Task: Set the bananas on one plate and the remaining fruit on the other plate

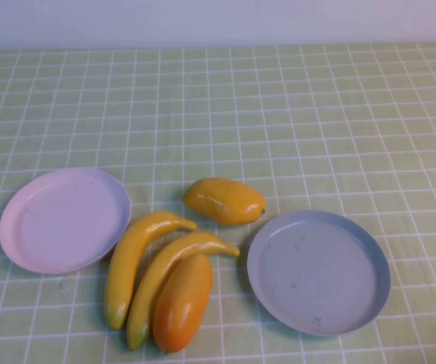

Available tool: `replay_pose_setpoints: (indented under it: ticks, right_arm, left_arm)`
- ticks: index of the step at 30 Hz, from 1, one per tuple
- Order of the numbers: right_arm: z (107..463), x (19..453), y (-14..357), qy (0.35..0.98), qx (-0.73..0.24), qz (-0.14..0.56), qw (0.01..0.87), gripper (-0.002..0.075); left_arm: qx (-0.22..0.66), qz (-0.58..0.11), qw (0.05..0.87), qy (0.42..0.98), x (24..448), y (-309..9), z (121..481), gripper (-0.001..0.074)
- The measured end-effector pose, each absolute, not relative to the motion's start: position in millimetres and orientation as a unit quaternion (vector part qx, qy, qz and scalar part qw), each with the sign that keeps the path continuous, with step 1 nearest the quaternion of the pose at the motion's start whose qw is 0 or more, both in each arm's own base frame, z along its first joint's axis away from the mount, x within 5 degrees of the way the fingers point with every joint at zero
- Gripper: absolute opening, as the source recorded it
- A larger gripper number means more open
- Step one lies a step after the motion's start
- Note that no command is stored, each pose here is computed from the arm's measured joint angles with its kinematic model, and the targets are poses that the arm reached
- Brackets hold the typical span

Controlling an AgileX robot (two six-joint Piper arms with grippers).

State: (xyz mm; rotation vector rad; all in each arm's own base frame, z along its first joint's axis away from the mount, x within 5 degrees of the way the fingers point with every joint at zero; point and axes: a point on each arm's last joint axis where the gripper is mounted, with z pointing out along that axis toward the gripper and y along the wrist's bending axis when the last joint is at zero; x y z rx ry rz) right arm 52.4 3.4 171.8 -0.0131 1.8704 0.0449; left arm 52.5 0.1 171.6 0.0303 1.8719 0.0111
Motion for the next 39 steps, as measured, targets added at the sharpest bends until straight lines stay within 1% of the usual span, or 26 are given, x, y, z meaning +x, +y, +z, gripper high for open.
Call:
replay_pose_setpoints:
  ticks: [30,39]
  right_arm:
    - [171.8,52.4,3.4,0.805,-0.006,0.019,0.593,-0.0015]
    - [171.8,52.4,3.4,0.805,-0.006,0.019,0.593,-0.0015]
  left_arm:
    - [0.018,0.013,0.593,0.805,52.5,0.7,171.6,-0.0002]
    - [-0.011,-0.02,0.614,0.789,53.8,-0.9,176.4,-0.0002]
